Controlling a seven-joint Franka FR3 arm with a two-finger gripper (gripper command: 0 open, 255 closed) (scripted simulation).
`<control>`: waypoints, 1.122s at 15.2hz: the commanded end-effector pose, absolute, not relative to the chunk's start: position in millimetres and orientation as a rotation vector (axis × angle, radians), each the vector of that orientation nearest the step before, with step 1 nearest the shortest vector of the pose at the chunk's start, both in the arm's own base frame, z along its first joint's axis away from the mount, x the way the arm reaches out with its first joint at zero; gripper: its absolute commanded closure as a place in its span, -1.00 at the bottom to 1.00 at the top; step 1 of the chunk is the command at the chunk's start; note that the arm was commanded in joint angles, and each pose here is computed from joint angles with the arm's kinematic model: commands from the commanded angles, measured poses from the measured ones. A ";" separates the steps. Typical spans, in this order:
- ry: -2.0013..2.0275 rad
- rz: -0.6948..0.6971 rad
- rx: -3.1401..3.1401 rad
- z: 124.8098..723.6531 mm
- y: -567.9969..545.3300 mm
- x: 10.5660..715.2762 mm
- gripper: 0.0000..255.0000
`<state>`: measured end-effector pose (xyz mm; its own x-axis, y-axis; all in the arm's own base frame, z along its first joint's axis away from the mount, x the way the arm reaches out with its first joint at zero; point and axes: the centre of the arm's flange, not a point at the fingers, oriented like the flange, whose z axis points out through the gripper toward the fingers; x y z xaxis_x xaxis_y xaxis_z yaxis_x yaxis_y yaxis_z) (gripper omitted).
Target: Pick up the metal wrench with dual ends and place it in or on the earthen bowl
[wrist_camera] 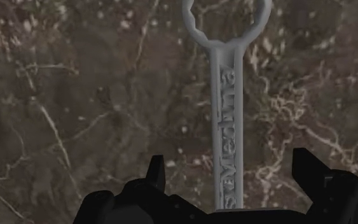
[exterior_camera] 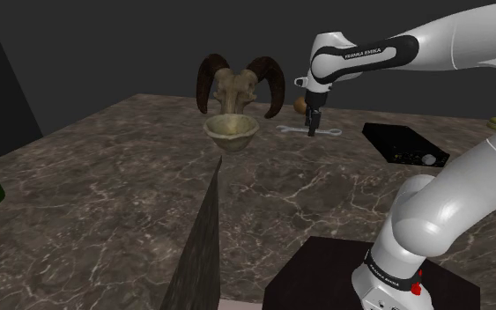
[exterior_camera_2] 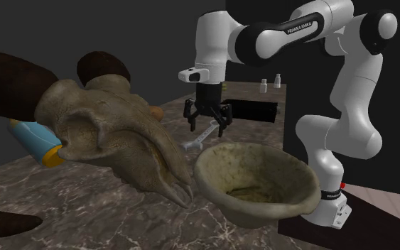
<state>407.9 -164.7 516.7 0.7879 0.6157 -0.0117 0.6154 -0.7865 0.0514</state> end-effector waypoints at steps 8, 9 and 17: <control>1.007 0.009 2.921 516.4 -164.5 405.5 1.00; 1.007 0.009 2.921 516.6 -163.8 406.2 1.00; 1.006 0.009 2.921 553.6 -164.7 407.9 1.00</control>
